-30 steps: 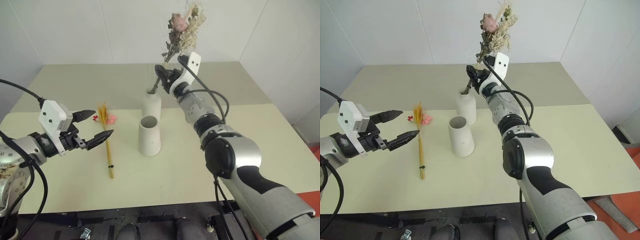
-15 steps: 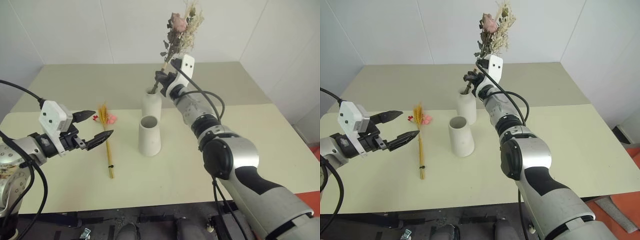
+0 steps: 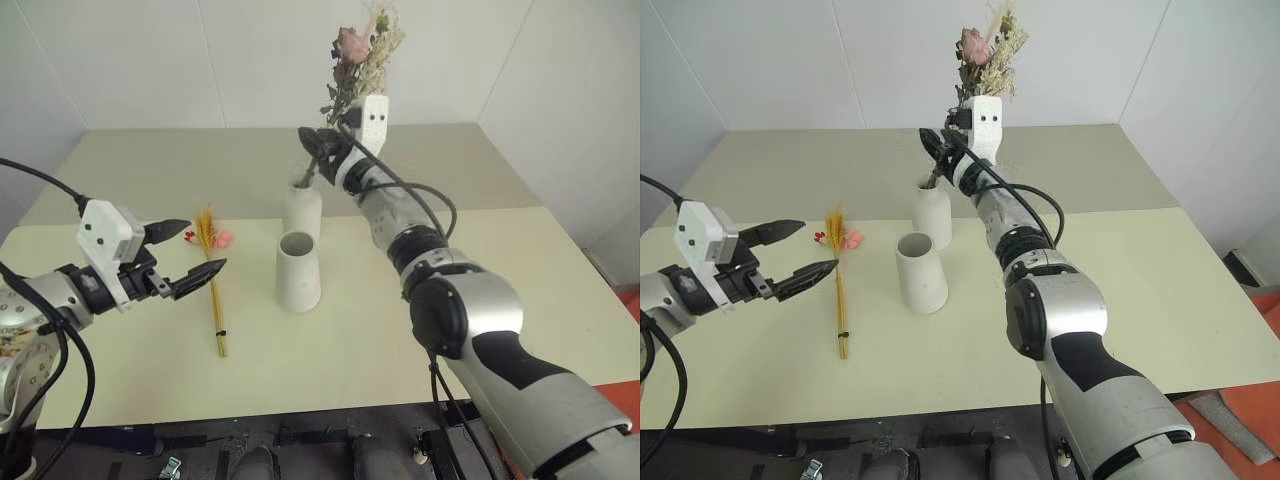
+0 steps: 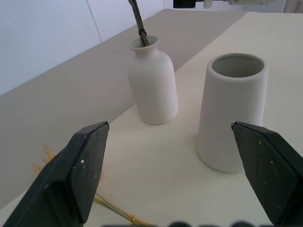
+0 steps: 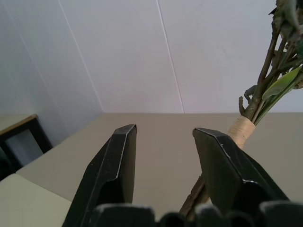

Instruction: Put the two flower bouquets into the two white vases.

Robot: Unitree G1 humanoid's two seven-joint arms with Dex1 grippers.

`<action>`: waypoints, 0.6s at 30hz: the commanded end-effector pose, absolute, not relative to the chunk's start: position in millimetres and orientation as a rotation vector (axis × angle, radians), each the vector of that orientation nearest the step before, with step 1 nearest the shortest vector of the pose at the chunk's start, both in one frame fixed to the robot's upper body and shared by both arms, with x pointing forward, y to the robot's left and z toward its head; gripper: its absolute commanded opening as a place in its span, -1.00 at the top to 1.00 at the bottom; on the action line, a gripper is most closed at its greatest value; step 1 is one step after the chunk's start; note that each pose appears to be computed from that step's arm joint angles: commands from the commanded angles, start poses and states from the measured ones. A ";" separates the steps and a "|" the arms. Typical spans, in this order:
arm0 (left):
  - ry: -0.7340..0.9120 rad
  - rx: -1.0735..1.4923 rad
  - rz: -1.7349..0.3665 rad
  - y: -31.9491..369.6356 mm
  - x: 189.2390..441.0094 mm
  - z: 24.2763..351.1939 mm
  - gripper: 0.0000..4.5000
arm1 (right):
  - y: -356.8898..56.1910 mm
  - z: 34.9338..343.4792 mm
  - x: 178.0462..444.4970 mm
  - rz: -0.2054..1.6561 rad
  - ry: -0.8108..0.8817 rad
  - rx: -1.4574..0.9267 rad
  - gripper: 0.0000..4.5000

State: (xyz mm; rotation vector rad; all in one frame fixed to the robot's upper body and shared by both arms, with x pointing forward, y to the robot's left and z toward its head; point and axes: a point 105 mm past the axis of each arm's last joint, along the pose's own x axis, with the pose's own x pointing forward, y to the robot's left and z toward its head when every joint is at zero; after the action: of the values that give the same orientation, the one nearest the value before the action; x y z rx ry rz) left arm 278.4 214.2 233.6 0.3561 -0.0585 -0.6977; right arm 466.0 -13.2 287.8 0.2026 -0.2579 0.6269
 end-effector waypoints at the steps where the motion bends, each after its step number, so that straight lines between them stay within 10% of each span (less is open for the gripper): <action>1: -0.091 0.384 -0.705 211.0 277.0 242.6 -1.00 | -19.7 294.0 467.7 0.586 -0.285 0.161 -0.03; 18: -0.083 0.385 -0.695 211.5 273.9 240.2 -1.00 | -21.7 276.2 472.6 0.537 -0.204 0.282 -0.03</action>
State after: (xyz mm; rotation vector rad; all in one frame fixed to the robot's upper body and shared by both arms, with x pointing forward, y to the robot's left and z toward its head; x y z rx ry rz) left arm 277.4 214.5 229.6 0.3536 -0.0446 -0.6976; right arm 474.8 -25.8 264.1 0.2629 -0.1791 0.5054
